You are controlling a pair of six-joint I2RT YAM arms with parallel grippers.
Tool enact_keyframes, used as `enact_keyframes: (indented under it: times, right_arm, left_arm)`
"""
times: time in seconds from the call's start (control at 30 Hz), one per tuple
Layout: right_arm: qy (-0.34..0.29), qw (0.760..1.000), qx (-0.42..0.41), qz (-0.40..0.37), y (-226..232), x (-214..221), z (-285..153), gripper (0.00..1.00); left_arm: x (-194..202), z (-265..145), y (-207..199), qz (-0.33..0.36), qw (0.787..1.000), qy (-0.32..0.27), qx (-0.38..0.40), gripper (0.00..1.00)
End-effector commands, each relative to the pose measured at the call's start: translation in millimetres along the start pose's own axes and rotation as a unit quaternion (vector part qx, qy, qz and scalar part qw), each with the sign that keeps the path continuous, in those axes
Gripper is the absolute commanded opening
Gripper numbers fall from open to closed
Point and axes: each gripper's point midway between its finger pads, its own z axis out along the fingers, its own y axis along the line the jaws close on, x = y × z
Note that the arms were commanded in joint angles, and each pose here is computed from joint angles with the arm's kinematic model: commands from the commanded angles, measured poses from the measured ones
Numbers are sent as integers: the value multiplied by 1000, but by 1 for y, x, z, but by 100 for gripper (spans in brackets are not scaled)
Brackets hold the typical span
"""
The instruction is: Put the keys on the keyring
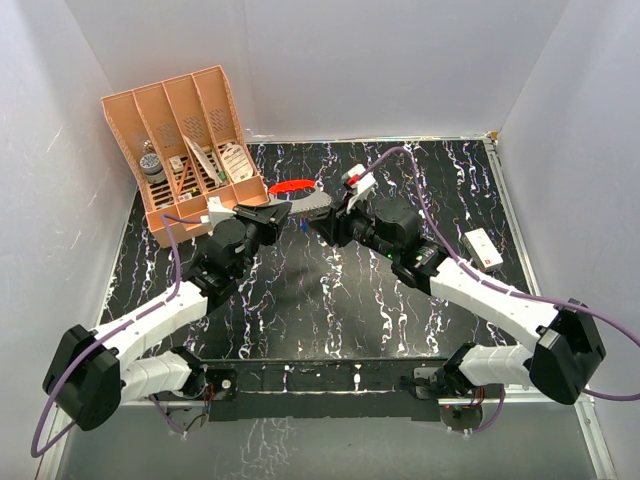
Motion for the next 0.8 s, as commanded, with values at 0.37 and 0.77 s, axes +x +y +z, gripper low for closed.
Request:
enact_keyframes:
  times: [0.37,0.77]
  right_arm:
    - [-9,998,-42,47,20,-24,27,28]
    - [10,999,-3,52,6,-16,33,30]
  left_arm:
    - [-3,-4,-30,-20,999,-7,33,0]
    - [-4,-7,-35,-18,999,-7,41,0]
